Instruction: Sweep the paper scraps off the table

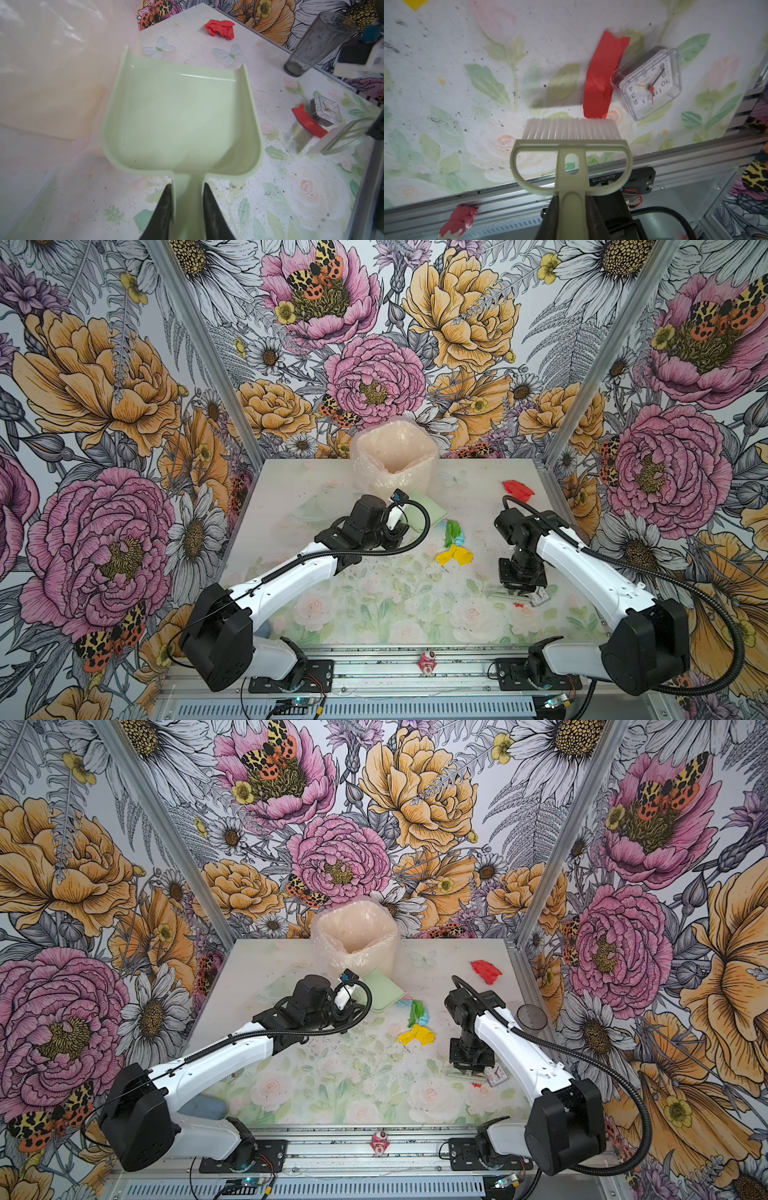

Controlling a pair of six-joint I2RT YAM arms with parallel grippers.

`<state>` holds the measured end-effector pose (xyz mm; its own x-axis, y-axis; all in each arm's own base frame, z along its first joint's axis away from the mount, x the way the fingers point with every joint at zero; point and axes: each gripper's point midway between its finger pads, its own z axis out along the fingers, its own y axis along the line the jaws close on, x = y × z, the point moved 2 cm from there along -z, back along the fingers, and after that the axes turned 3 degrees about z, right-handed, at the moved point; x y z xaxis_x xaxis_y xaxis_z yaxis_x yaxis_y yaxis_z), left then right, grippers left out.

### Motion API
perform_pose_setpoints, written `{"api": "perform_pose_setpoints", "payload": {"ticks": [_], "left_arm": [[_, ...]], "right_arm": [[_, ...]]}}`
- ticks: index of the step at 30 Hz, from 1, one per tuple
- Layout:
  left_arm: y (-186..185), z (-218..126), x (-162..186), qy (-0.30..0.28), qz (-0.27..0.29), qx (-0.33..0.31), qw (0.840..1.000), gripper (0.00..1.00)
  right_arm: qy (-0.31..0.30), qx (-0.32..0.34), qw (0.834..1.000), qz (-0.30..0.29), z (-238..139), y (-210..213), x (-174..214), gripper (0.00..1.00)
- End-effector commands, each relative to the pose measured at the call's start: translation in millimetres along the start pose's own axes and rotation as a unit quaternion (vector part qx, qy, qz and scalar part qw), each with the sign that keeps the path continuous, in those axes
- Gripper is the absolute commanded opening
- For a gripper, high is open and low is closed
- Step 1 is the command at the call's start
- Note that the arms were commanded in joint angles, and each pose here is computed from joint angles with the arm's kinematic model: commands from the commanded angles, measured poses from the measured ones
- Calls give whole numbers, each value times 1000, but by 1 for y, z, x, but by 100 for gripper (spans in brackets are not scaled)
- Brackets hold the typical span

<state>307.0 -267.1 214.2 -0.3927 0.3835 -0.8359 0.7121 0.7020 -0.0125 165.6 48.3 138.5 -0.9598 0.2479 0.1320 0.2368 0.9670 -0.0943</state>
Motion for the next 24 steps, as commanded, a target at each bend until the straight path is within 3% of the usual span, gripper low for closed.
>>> {"api": "perform_pose_setpoints", "payload": {"ticks": [1,13,18,24], "left_arm": [[1,2,-1,-8,7,14,1000,0],[6,2,0,-4,-6,8,1000,0],[7,1,-1,-3,-9,0,1000,0],[7,-1,0,0,-14,-7,1000,0]], "right_arm": [[-18,-19,999,22,5,8,-14,0],[-52,-61,997,-14,12,27,-80,0],[-90,-102,990,-46,-5,50,-123,0],[-164,-106,980,-42,-43,55,-175,0]]}}
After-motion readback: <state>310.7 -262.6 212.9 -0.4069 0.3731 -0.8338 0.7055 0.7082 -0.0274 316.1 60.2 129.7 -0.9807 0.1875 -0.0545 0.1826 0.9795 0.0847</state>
